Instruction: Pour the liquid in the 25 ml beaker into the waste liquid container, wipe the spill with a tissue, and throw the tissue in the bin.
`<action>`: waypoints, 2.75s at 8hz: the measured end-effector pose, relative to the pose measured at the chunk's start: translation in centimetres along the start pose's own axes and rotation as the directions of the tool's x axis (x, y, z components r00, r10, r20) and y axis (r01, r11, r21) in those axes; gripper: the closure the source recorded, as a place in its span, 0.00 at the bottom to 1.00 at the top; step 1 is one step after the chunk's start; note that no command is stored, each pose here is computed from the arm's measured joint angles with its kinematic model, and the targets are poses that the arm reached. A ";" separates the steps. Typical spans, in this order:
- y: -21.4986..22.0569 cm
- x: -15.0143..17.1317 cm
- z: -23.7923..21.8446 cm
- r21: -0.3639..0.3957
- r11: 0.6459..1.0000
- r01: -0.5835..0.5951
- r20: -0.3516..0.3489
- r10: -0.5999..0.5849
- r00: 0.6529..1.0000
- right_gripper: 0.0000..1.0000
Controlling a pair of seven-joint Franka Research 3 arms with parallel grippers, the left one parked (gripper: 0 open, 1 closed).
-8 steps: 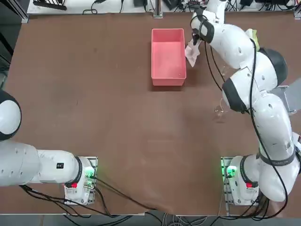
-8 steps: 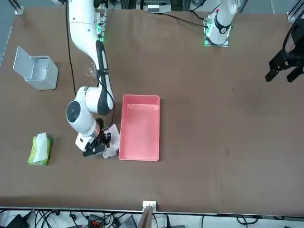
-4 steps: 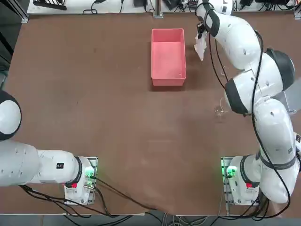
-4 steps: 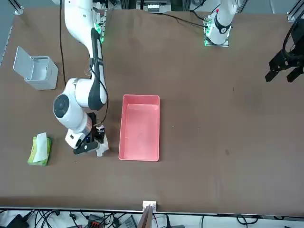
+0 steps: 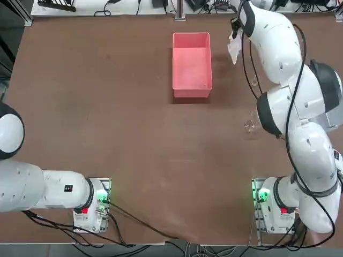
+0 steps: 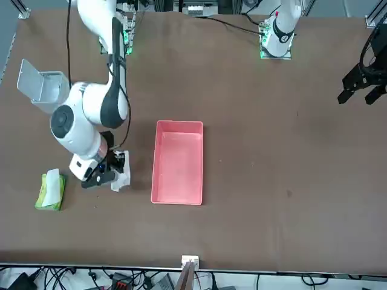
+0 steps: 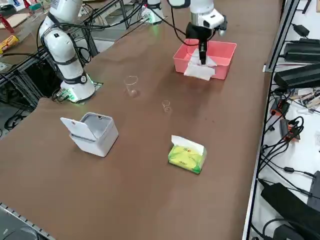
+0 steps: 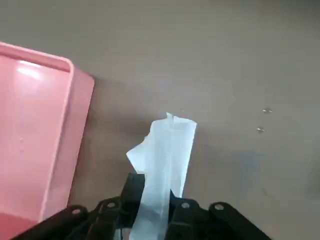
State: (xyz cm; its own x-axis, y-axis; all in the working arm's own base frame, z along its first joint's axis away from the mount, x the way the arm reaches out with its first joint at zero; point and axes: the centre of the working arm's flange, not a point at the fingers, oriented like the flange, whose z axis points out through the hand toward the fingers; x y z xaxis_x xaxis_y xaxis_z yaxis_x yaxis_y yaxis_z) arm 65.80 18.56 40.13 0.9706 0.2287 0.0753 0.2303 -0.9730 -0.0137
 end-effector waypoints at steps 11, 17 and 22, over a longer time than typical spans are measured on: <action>19.5 -15.9 -11.4 0.095 0.995 0.038 0.223 -0.059 0.973 0.95; 29.4 -24.6 -10.5 0.132 0.991 0.004 0.277 -0.041 0.960 0.95; 33.8 -29.9 -7.5 0.159 0.987 -0.040 0.283 -0.007 0.959 0.95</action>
State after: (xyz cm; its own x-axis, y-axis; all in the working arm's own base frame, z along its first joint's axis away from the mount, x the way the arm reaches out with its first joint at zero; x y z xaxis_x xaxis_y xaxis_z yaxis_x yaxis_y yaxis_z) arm 44.00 -21.41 44.85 0.9492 0.2344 -0.2099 0.1994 -0.9642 -0.1748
